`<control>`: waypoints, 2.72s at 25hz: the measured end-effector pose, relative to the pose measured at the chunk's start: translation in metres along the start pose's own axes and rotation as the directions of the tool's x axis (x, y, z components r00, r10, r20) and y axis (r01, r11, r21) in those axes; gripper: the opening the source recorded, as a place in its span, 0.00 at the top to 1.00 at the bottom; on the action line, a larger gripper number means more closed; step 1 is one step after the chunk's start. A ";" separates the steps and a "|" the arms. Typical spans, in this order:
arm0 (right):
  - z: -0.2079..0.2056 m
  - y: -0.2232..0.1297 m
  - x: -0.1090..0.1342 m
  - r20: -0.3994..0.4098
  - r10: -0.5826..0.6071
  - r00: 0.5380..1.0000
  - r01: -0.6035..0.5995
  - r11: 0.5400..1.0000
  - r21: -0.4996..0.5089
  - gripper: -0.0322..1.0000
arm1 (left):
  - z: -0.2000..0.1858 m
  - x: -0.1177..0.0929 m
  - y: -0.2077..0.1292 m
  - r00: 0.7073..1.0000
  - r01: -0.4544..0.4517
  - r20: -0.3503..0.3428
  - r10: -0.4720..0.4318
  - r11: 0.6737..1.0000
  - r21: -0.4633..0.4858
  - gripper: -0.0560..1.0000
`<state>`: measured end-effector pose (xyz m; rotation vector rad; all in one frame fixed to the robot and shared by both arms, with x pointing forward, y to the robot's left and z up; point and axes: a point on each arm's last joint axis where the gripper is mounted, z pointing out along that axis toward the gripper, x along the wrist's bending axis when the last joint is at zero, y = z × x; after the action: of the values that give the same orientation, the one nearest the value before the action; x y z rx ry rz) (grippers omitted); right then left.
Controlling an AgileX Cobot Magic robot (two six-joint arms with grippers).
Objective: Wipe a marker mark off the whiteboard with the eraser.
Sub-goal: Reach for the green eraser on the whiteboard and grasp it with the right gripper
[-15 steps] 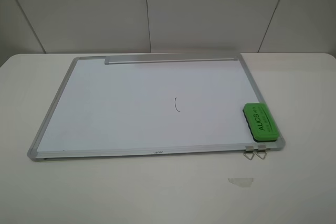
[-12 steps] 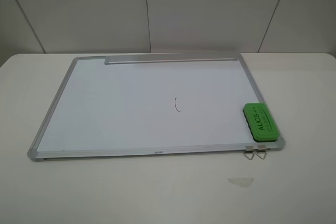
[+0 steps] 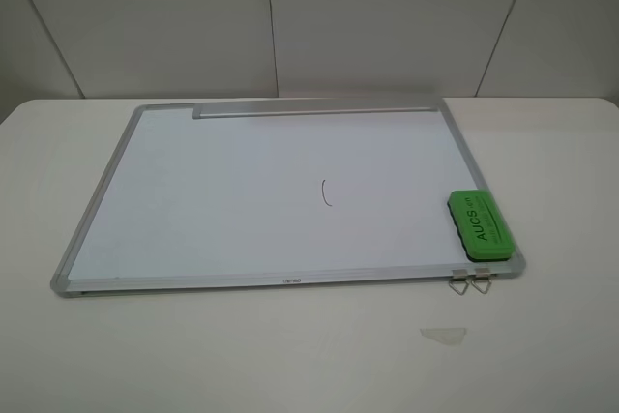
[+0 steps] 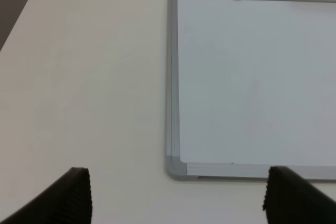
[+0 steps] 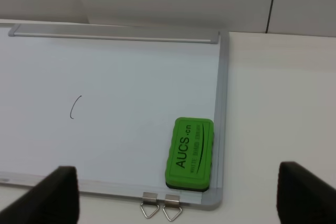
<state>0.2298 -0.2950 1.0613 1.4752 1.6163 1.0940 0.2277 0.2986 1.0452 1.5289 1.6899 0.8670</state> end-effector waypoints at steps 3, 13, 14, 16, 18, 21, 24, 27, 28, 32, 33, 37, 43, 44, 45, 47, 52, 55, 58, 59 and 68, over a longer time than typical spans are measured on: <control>0.000 0.000 0.001 -0.012 0.007 1.000 -0.007 1.000 0.000 0.23 | 0.000 0.000 0.000 1.000 0.000 0.000 0.000 1.000 0.000 0.30; 0.000 0.000 0.002 -0.025 0.014 1.000 -0.014 1.000 0.001 0.23 | 0.000 0.000 0.000 1.000 0.000 -0.001 0.000 1.000 0.000 0.30; 0.000 0.000 0.003 -0.029 0.017 0.999 -0.017 1.000 0.005 0.23 | 0.000 0.000 0.000 1.000 0.000 -0.001 0.000 1.000 0.000 0.30; -0.001 -0.001 0.004 -0.046 0.026 0.999 -0.025 0.999 0.022 0.23 | 0.000 0.000 0.000 1.000 -0.001 -0.002 0.001 1.000 0.000 0.30; 0.000 0.002 0.007 -0.067 0.041 0.997 -0.037 0.997 0.064 0.23 | 0.000 0.000 0.000 1.000 -0.002 -0.005 0.002 1.000 0.000 0.30; 0.009 0.010 0.008 -0.075 0.058 0.995 -0.046 0.987 0.153 0.23 | 0.000 0.001 0.000 1.000 -0.008 -0.004 0.008 1.000 0.000 0.30; 0.020 0.021 0.010 -0.088 0.085 0.993 -0.061 0.968 0.242 0.23 | 0.000 0.002 0.000 0.999 -0.026 0.020 0.026 1.000 0.001 0.30; 0.035 0.033 0.013 -0.102 0.121 0.987 -0.081 0.940 0.331 0.23 | 0.000 0.002 0.000 0.998 -0.040 0.042 0.040 0.999 0.002 0.30; 0.041 0.036 0.014 -0.106 0.136 0.985 -0.089 0.927 0.364 0.23 | 0.000 0.002 0.000 0.998 -0.043 0.046 0.043 0.999 0.002 0.30; 0.067 0.048 0.015 -0.103 0.170 0.980 -0.101 0.874 0.476 0.23 | 0.000 0.002 0.000 0.998 -0.044 0.047 0.044 0.999 0.002 0.30; 0.074 0.051 0.015 -0.099 0.179 0.979 -0.106 0.858 0.503 0.23 | 0.000 0.002 0.000 0.998 -0.044 0.047 0.044 0.999 0.002 0.30; 0.103 0.065 0.015 -0.095 0.175 0.980 -0.087 0.807 0.584 0.23 | 0.000 0.002 0.000 0.998 -0.044 0.047 0.044 0.999 0.002 0.30; 0.151 0.080 0.012 -0.083 0.169 0.982 -0.071 0.740 0.669 0.23 | 0.000 0.002 0.000 0.998 -0.044 0.047 0.044 0.999 0.002 0.30; 0.160 0.080 0.012 -0.084 0.166 0.982 -0.065 0.726 0.684 0.23 | 0.000 0.002 0.000 0.998 -0.044 0.047 0.044 0.999 0.002 0.30; 0.168 0.081 0.013 -0.090 0.156 0.984 -0.051 0.720 0.692 0.23 | 0.000 0.002 0.000 0.998 -0.044 0.046 0.044 0.999 0.002 0.30; 0.186 0.080 0.018 -0.103 0.129 0.986 -0.017 0.701 0.713 0.23 | 0.000 0.002 0.000 0.998 -0.045 0.045 0.045 0.999 0.002 0.30; 0.229 0.077 0.036 -0.105 0.000 0.994 0.080 0.641 0.763 0.23 | 0.000 0.002 0.000 0.998 -0.045 0.045 0.045 0.999 0.002 0.30; 0.254 0.075 0.039 -0.057 -0.053 0.997 0.078 0.599 0.797 0.23 | 0.000 0.002 0.000 0.998 -0.045 0.045 0.045 0.999 0.002 0.30; 0.276 0.071 0.039 -0.031 -0.088 0.996 0.074 0.551 0.831 0.23 | 0.000 0.002 0.000 0.998 -0.045 0.045 0.045 0.999 0.002 0.30; 0.283 0.070 0.039 -0.027 -0.100 0.995 0.077 0.538 0.839 0.23 | 0.000 0.002 0.000 0.998 -0.045 0.045 0.045 0.999 0.002 0.30; 0.335 0.047 0.023 0.010 -0.147 0.989 0.062 0.477 0.877 0.23 | 0.000 0.002 0.000 0.998 -0.045 0.045 0.045 0.999 0.002 0.30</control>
<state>0.5474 -0.2266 0.9662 1.9399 2.3274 0.0032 0.2277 0.3008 1.0452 1.5820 1.6312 0.8474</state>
